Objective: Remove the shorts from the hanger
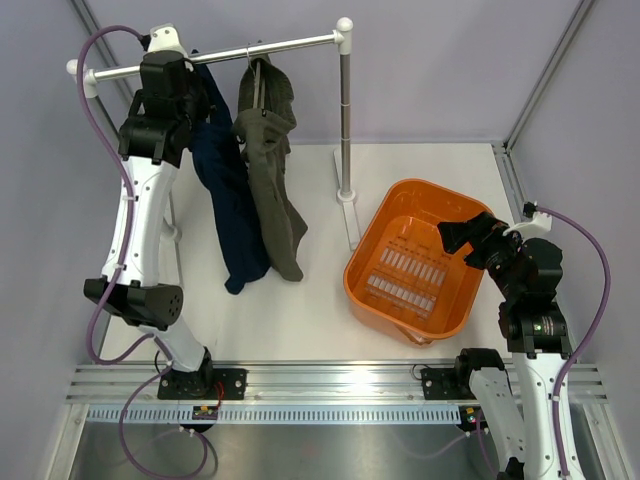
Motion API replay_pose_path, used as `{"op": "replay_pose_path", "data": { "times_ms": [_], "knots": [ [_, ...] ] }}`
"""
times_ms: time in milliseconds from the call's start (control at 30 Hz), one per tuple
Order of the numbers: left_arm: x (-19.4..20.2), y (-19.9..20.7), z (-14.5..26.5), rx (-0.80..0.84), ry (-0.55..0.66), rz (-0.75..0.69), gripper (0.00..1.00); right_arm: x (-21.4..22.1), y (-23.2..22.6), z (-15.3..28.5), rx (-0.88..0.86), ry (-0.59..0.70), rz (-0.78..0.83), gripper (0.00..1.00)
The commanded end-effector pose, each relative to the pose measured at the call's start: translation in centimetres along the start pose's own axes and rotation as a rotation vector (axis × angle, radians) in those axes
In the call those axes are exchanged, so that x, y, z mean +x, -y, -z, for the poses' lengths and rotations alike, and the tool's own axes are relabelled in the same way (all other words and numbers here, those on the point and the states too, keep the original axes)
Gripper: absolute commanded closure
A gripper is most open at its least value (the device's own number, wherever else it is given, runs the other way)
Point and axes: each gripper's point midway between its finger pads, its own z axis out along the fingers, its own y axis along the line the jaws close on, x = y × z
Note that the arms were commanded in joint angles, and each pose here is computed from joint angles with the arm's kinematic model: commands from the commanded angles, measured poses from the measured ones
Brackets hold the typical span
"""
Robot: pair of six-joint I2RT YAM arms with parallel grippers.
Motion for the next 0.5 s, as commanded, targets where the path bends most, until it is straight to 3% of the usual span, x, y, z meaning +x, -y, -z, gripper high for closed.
{"op": "replay_pose_path", "data": {
  "times_ms": [0, 167, 467],
  "knots": [
    [-4.4, 0.2, 2.8, 0.030, 0.104, 0.013, 1.00, -0.2, -0.7, 0.3, -0.029, -0.008, 0.018, 0.00],
    [-7.0, -0.1, 5.7, 0.048, 0.183, 0.016, 1.00, -0.2, -1.0, 0.3, -0.047, -0.006, 0.027, 0.01],
    [-6.9, -0.2, 7.8, 0.072, 0.198, 0.004, 1.00, -0.1, -1.2, 0.3, -0.062, -0.009, 0.031, 0.01]
  ]
}}
